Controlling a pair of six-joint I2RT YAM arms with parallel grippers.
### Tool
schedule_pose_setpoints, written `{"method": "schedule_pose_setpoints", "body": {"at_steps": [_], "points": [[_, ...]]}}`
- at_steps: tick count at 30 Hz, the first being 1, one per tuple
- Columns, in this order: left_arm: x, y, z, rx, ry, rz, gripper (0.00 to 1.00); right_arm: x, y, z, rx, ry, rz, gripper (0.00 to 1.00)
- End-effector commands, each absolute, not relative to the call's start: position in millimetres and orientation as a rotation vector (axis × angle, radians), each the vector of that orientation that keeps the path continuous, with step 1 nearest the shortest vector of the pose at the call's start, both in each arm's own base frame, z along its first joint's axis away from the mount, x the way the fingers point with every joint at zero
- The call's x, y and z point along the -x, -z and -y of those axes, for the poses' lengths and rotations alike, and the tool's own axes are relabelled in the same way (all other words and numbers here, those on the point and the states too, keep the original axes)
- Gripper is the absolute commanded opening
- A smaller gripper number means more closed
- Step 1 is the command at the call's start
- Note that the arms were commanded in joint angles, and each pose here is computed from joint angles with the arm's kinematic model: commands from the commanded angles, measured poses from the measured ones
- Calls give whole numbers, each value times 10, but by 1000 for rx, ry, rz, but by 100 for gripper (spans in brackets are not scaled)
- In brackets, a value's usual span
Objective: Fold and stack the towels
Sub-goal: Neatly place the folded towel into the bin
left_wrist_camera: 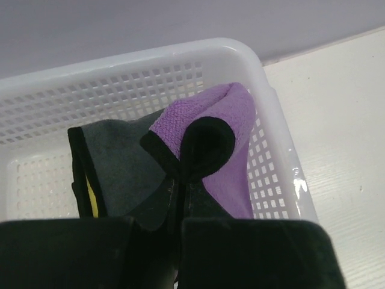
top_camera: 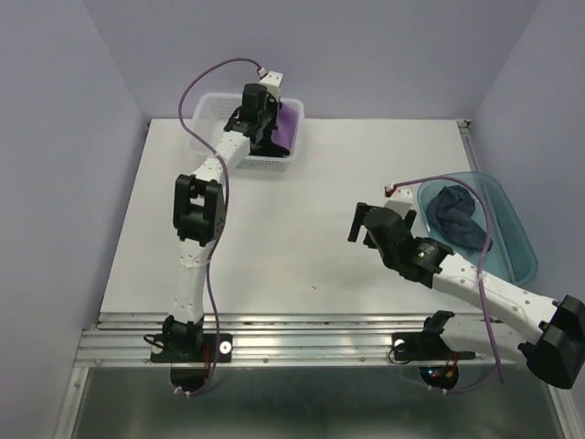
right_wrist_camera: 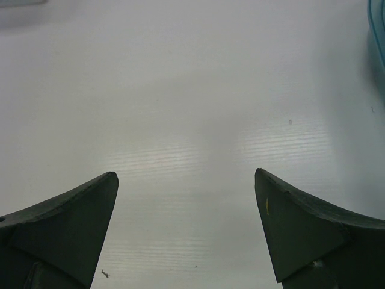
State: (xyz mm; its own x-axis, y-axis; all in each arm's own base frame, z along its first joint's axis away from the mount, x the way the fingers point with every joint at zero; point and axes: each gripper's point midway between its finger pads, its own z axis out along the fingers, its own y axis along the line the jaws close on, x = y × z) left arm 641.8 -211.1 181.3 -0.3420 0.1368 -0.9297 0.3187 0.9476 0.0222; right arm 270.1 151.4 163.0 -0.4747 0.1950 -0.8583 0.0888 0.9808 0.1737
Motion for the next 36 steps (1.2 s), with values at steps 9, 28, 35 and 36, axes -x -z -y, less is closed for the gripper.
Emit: {"method": "schedule_pose_setpoints", "body": {"at_steps": [9, 28, 35, 36], "points": [[-6754, -1933, 1620, -272, 189, -1882, 0, -2815, -1771, -1537, -244, -123, -2011, 100], [-6948, -1728, 1238, -138, 107, -1905, 59, -2833, -1742, -1587, -230, -127, -2023, 100], [-6868, -2181, 1010, 49, 55, -1860, 99, -2821, -1744, -1594, -232, -139, -2025, 100], [-6842, -2219, 1008, 59, 55, -1861, 99, -2822, -1754, -1595, -234, -144, -2023, 100]]}}
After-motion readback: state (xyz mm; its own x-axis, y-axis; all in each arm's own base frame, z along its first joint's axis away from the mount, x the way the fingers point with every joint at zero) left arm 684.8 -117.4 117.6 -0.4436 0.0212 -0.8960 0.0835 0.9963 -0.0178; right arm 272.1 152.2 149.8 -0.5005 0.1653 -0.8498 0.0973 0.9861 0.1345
